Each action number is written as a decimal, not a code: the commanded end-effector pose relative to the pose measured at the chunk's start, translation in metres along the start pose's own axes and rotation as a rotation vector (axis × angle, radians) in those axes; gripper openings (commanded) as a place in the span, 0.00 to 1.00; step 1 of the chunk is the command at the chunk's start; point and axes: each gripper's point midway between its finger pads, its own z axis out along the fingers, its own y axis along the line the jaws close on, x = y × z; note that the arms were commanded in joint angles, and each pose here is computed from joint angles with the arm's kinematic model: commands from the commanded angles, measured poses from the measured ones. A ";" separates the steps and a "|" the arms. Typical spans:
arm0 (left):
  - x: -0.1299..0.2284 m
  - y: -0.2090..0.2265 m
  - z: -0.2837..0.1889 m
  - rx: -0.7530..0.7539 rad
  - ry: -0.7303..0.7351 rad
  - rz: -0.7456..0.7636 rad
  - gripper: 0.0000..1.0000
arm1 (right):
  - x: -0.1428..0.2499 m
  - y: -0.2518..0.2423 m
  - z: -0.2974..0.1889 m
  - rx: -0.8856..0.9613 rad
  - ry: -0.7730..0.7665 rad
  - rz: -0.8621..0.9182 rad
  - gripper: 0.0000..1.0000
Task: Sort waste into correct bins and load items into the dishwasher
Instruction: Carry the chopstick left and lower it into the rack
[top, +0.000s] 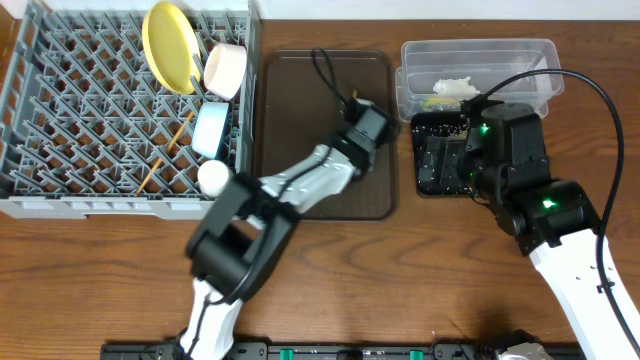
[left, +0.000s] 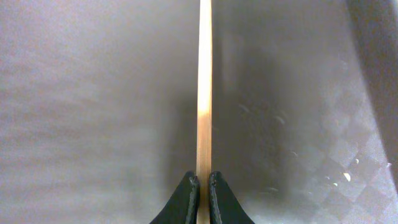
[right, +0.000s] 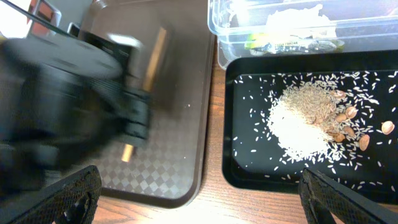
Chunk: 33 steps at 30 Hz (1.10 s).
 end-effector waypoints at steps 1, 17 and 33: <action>-0.059 0.035 -0.056 -0.019 -0.146 -0.025 0.07 | -0.004 -0.003 -0.001 0.014 -0.012 0.007 0.99; -0.071 0.276 -0.146 -0.340 -0.089 0.006 0.08 | -0.004 -0.003 -0.001 0.014 -0.012 0.007 0.99; 0.004 0.350 -0.065 -0.276 0.200 -0.011 0.14 | -0.004 -0.003 -0.001 0.014 -0.012 0.007 0.99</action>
